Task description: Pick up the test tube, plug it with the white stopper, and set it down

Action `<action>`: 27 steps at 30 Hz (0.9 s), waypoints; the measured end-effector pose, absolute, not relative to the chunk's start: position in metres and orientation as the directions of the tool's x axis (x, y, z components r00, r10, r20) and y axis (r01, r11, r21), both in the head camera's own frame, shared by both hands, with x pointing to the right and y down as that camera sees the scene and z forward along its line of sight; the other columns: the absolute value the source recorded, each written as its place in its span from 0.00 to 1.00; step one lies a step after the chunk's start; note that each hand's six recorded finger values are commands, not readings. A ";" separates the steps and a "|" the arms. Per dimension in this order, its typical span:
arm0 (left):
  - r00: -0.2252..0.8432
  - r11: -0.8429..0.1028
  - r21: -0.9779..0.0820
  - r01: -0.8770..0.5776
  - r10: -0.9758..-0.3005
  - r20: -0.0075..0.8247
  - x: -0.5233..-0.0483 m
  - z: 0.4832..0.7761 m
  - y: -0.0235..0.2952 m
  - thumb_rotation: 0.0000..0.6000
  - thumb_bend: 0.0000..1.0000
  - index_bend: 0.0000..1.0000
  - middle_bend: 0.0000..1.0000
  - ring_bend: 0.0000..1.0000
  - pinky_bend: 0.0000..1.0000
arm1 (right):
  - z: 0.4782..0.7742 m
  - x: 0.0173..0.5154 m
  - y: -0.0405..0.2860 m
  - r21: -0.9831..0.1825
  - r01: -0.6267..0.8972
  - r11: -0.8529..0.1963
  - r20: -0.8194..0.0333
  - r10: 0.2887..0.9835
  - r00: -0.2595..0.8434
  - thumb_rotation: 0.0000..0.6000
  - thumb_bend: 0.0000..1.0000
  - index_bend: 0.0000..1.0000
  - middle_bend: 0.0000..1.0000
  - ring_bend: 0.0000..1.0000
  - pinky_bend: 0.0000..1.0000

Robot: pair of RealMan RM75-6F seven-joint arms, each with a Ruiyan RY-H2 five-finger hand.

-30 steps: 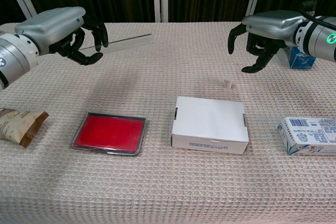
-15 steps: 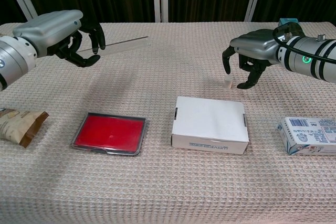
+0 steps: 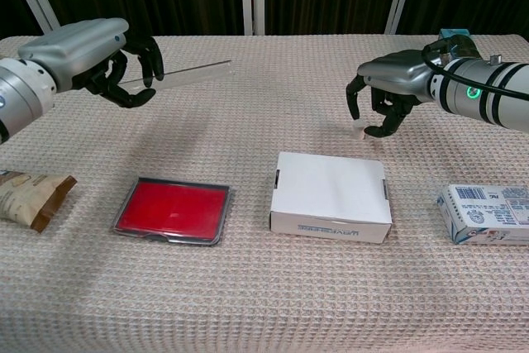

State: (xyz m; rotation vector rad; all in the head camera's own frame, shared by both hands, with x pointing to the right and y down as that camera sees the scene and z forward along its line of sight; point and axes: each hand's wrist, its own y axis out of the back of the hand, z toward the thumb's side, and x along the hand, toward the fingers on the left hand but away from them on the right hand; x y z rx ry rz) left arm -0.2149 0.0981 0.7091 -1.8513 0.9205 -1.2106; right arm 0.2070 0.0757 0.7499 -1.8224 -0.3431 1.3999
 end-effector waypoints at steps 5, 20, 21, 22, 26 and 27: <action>0.298 -0.479 -0.861 -0.172 -0.858 0.418 -0.216 0.709 0.098 1.00 0.64 0.69 0.68 0.76 1.00 | 0.752 0.206 0.076 -0.721 -0.245 -0.649 -0.690 0.634 0.350 1.00 0.33 0.48 0.96 1.00 1.00; 0.290 -0.479 -0.860 -0.177 -0.860 0.419 -0.220 0.710 0.097 1.00 0.64 0.69 0.68 0.76 1.00 | 0.754 0.200 0.073 -0.729 -0.234 -0.643 -0.680 0.640 0.358 1.00 0.42 0.62 0.96 1.00 1.00; 0.289 -0.479 -0.859 -0.181 -0.861 0.419 -0.220 0.710 0.097 1.00 0.64 0.69 0.68 0.76 1.00 | 0.753 0.200 0.073 -0.732 -0.226 -0.642 -0.676 0.644 0.359 1.00 0.44 0.64 0.96 1.00 1.00; 0.288 -0.479 -0.857 -0.189 -0.862 0.418 -0.220 0.709 0.097 1.00 0.64 0.69 0.68 0.76 1.00 | 0.752 0.200 0.072 -0.736 -0.218 -0.641 -0.671 0.647 0.360 1.00 0.45 0.65 0.97 1.00 1.00; 0.285 -0.487 -0.839 -0.242 -0.862 0.419 -0.220 0.709 0.097 1.00 0.64 0.69 0.68 0.76 1.00 | 0.738 0.200 0.068 -0.760 -0.152 -0.632 -0.636 0.674 0.376 1.00 0.48 0.69 0.97 1.00 1.00; 0.285 -0.491 -0.832 -0.258 -0.862 0.420 -0.220 0.709 0.097 1.00 0.64 0.69 0.68 0.76 1.00 | 0.732 0.201 0.067 -0.769 -0.120 -0.627 -0.619 0.686 0.382 1.00 0.48 0.69 0.97 1.00 1.00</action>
